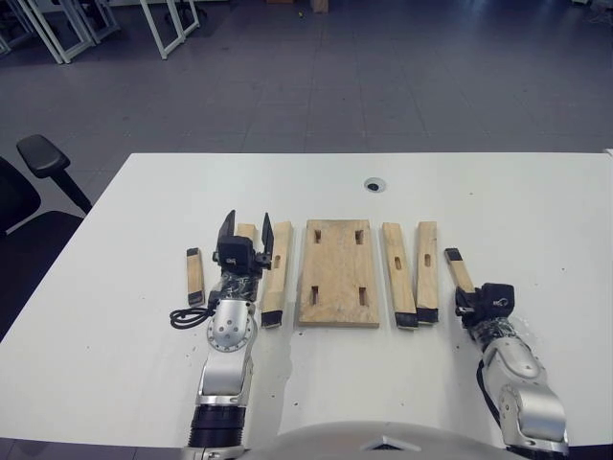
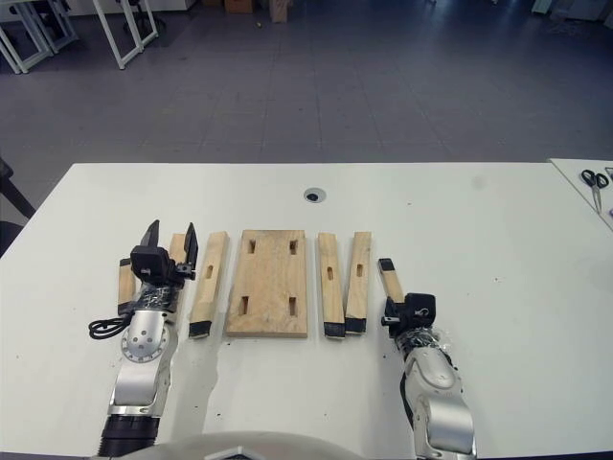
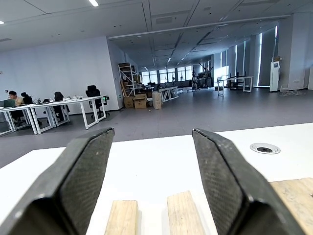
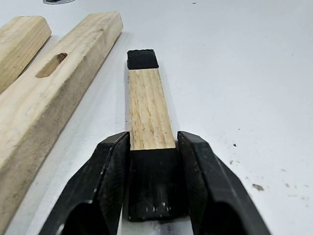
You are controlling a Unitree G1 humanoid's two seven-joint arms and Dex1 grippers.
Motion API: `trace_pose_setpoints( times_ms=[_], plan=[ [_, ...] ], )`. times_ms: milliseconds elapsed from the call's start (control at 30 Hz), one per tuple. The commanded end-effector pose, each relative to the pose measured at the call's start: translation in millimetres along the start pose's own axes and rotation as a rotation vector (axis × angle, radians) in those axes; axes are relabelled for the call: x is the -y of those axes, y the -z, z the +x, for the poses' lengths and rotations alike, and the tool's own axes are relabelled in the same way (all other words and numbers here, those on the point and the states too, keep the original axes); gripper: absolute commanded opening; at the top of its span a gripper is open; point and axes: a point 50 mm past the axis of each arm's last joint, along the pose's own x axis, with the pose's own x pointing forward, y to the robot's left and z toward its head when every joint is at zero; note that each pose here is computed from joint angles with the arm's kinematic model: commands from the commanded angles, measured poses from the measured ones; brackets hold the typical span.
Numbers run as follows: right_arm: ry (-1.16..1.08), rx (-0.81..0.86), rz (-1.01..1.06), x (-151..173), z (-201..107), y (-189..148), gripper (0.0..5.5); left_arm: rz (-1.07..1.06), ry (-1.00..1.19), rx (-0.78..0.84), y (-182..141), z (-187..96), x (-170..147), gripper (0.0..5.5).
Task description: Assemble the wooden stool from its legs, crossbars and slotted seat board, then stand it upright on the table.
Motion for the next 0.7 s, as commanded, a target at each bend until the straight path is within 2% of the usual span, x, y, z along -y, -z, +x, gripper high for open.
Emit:
trace_pose_setpoints(
  times_ms=[33,100,233,300,467,600,700],
  plan=[
    [0.022,-0.067,-0.024,6,0,13,1.28,-0.005,0.008,-0.003,-1,5,0,2.99],
    [0.079,0.052,-0.044,13,4,-6,1.28,-0.041,-0.011,-0.03,-4,10,0,2.99],
    [0.085,0.34,-0.101,18,13,-62,1.28,-0.402,0.013,-0.111,-20,30,6,2.99],
    [-0.053,0.427,-0.172,8,19,-84,1.28,-0.702,0.122,-0.173,-32,40,20,2.99],
    [-0.391,0.559,-0.318,-29,23,-119,1.28,-1.063,0.365,-0.309,-58,46,44,2.99],
    [-0.55,0.629,-0.352,-47,19,-133,1.28,-1.229,0.507,-0.343,-74,42,55,2.99],
    [-0.68,0.651,-0.325,-62,11,-134,1.28,-1.202,0.59,-0.381,-74,36,61,2.99]
  ],
)
